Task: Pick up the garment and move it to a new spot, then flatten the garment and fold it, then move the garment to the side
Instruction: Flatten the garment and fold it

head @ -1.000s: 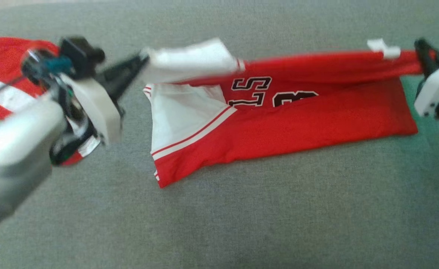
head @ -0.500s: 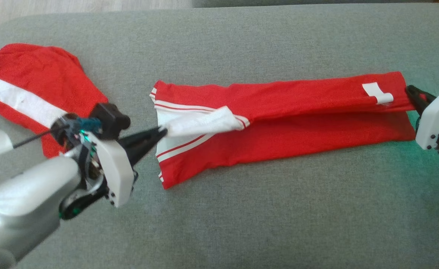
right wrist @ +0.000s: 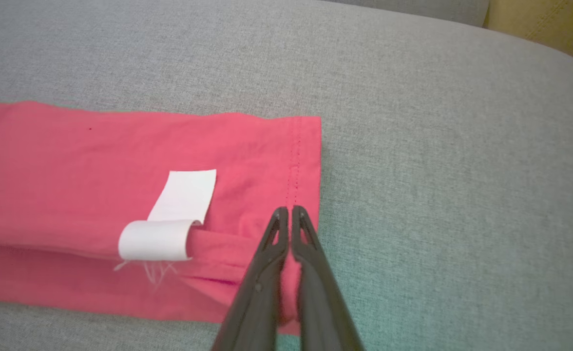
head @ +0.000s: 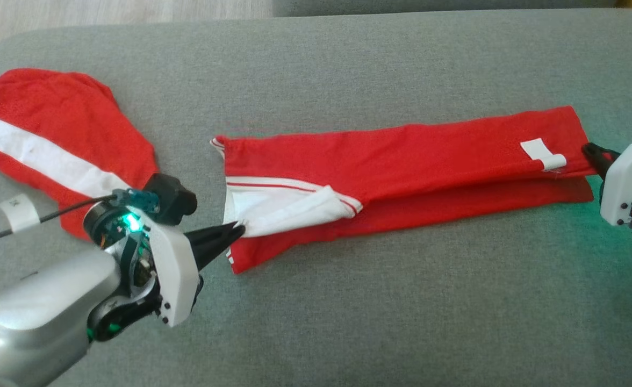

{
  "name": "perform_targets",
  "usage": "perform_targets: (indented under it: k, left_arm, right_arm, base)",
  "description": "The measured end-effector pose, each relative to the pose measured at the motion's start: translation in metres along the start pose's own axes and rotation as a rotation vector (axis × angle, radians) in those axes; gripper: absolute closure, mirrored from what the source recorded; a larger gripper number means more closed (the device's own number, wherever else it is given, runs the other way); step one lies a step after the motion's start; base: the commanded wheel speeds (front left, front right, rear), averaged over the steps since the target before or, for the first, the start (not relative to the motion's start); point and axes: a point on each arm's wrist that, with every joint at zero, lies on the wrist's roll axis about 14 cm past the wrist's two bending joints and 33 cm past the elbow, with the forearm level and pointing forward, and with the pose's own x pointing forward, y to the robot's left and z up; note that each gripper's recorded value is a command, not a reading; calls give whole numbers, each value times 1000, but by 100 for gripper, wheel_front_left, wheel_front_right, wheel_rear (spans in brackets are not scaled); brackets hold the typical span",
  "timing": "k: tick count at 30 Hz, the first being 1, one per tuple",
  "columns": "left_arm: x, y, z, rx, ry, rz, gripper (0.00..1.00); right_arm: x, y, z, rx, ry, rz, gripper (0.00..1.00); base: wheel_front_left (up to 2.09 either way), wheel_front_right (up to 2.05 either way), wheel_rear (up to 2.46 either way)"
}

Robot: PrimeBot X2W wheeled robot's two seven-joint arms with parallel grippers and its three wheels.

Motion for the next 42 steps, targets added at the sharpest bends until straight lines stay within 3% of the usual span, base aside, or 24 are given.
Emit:
perform_targets:
  k: [5,6,7,16,23,27,32,38,42]
  left_arm:
    - [2,-4,-2,5,21,-14,100]
    - [2,-3,-3,15,24,-10,100]
    - [2,2,-5,36,32,11,0]
    - [1,14,4,-87,-118,72,0]
    - [-32,45,85,-162,-596,243,0]
    - [-58,58,106,-216,-766,350,0]
    - [-105,65,136,-217,-998,502,0]
    - [-100,45,92,-270,-1030,597,0]
    - [-93,34,63,-282,-1002,636,0]
  right_arm:
    - [-1,-3,-8,25,40,-4,100]
    - [-2,-6,-12,45,58,-11,44]
    - [-4,-8,-17,72,79,-15,0]
    - [-19,-26,-3,213,19,-50,0]
    - [-38,-17,67,211,-356,-40,0]
    - [-59,1,113,175,-614,-7,0]
    - [-74,26,130,122,-779,18,0]
    - [-87,71,129,83,-888,55,0]
    - [-83,95,89,97,-852,39,0]
  base:
    - [0,0,0]
    - [0,0,0]
    - [0,0,0]
    - [0,0,0]
    - [0,0,0]
    - [0,0,0]
    - [0,0,0]
    - [0,0,0]
    - [0,0,0]
